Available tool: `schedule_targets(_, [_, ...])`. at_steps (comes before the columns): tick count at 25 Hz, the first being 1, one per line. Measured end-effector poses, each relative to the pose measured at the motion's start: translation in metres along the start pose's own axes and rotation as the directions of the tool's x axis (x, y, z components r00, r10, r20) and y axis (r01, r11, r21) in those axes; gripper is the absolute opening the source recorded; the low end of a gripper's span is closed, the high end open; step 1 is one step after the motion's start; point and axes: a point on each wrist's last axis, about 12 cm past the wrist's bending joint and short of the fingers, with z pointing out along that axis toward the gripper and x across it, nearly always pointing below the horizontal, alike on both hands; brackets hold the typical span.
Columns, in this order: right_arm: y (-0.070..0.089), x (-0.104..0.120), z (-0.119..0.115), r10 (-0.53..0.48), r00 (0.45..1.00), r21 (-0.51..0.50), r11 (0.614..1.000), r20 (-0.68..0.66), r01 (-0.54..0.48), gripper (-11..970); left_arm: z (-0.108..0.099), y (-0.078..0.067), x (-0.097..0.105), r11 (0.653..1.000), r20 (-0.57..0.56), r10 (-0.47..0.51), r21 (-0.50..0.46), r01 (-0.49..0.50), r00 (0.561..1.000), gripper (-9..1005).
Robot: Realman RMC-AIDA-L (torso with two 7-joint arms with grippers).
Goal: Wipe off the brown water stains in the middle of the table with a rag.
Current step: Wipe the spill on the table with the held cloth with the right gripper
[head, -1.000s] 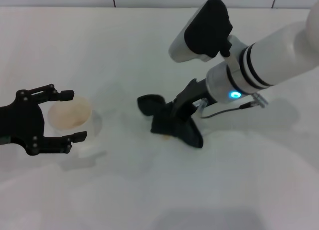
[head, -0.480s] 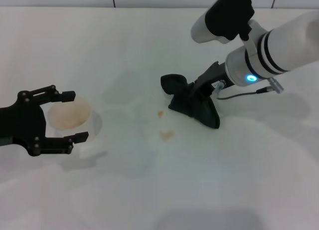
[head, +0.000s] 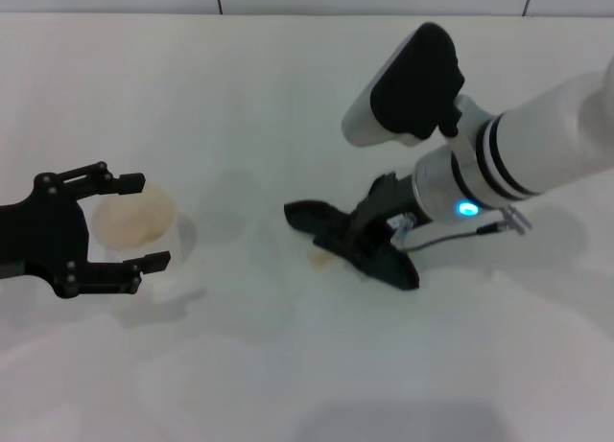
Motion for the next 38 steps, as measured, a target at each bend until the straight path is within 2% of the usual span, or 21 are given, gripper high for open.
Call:
schedule_targets(9, [0.030,0.017,-0.002,0.015,0.999,-0.094,0.995,-0.043,-0.019,89,0.000,0.000,-0.001,1.000,0.003,0.011,0.003,-0.011,1.000,893])
schedule_targets(15, [0.039,0.018,-0.004,0.009,0.998,-0.137,0.990,-0.066,-0.018,89,0.001,0.001,-0.002,1.000,-0.001,0.014,0.006,-0.014,1.000,893])
schedule_targets(25, [0.036,-0.004,-0.002,-0.035,0.999,-0.116,0.993,-0.035,0.031,88,0.001,0.002,-0.002,1.000,0.002,0.016,0.002,-0.016,1.000,894])
schedule_targets(38, [0.013,-0.019,0.010,-0.033,0.999,-0.042,0.999,-0.040,0.031,89,0.002,-0.001,-0.001,1.000,0.011,0.006,-0.002,-0.006,1.000,893])
